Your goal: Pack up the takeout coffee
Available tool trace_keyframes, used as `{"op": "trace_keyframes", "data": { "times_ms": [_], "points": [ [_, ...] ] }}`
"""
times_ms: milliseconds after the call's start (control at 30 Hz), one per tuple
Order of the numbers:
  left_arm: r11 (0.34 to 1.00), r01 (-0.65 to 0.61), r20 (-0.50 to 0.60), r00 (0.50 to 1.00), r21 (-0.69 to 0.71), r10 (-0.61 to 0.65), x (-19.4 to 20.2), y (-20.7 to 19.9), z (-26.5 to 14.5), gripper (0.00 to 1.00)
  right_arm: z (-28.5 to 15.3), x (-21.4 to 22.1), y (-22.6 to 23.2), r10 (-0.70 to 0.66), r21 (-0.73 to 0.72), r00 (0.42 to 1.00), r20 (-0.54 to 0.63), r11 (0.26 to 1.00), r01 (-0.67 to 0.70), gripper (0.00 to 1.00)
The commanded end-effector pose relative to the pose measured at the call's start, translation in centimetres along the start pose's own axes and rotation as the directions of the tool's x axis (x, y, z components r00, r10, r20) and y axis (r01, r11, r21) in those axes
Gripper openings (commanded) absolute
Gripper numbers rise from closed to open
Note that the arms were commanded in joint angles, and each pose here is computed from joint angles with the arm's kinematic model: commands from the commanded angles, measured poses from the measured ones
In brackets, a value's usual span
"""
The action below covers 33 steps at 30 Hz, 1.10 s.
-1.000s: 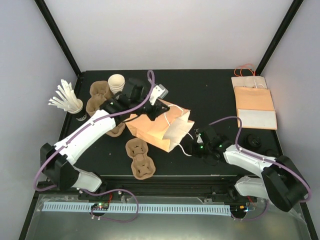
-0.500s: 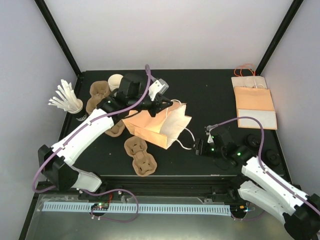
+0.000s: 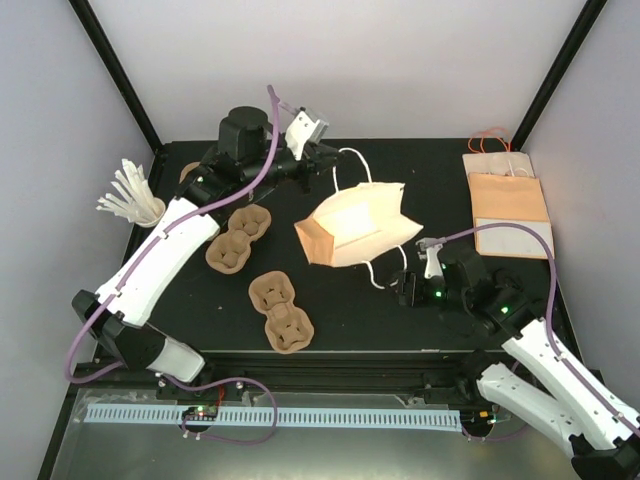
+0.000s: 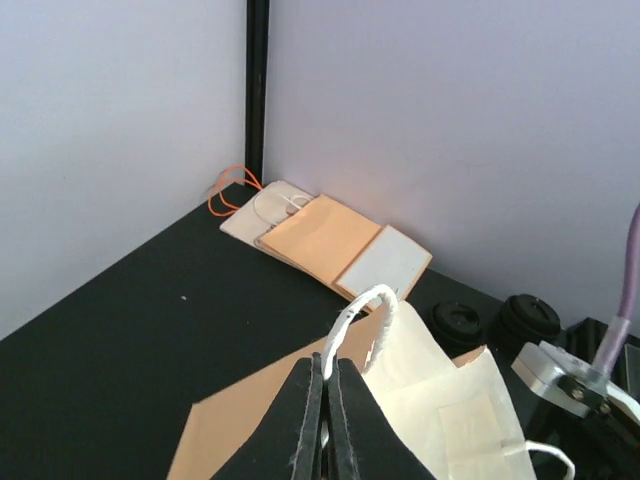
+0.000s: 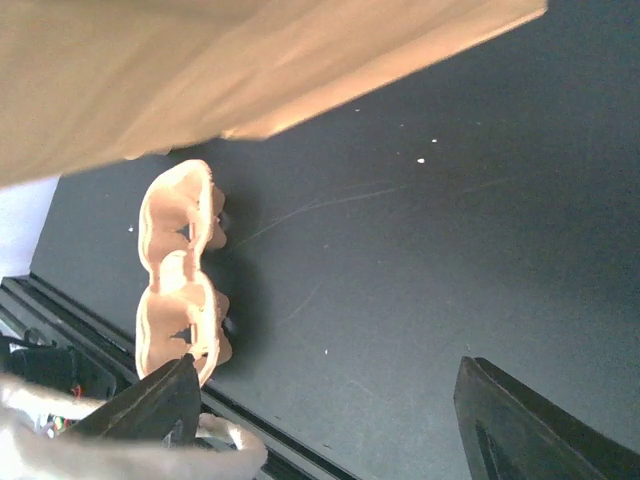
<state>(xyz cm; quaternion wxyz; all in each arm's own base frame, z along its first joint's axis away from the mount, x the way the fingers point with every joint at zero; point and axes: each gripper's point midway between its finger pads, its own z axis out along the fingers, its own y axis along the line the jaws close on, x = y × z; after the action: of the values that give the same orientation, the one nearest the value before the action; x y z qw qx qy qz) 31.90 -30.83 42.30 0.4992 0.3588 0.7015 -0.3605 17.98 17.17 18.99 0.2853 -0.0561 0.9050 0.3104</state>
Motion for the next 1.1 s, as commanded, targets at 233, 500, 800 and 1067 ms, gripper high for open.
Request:
{"op": "trace_keyframes", "data": {
  "times_ms": [233,500,800,1067],
  "points": [
    [0.999,0.05,0.083,0.995,-0.015,-0.049,-5.0,1.4,0.3,0.02,-2.1,-2.0,3.9,-0.159,-0.148,0.983,0.093,0.974,0.172,0.73],
    [0.997,0.067,0.163,0.985,-0.047,-0.059,-9.4,1.2,-2.9,0.01,-2.9,-2.3,7.6,-0.235,-0.337,0.959,0.157,0.9,0.276,0.74],
    [0.99,0.094,0.264,0.963,-0.103,-0.064,-12.7,2.7,-7.7,0.02,-0.1,-0.2,14.1,-0.45,-0.407,0.873,0.187,0.773,0.486,0.78],
    [0.996,0.057,0.29,0.956,-0.067,-0.035,-13.6,2.6,-10.3,0.02,4.1,4.2,17.9,-0.757,-0.466,0.59,0.28,0.43,0.773,0.92]
  ]
}}
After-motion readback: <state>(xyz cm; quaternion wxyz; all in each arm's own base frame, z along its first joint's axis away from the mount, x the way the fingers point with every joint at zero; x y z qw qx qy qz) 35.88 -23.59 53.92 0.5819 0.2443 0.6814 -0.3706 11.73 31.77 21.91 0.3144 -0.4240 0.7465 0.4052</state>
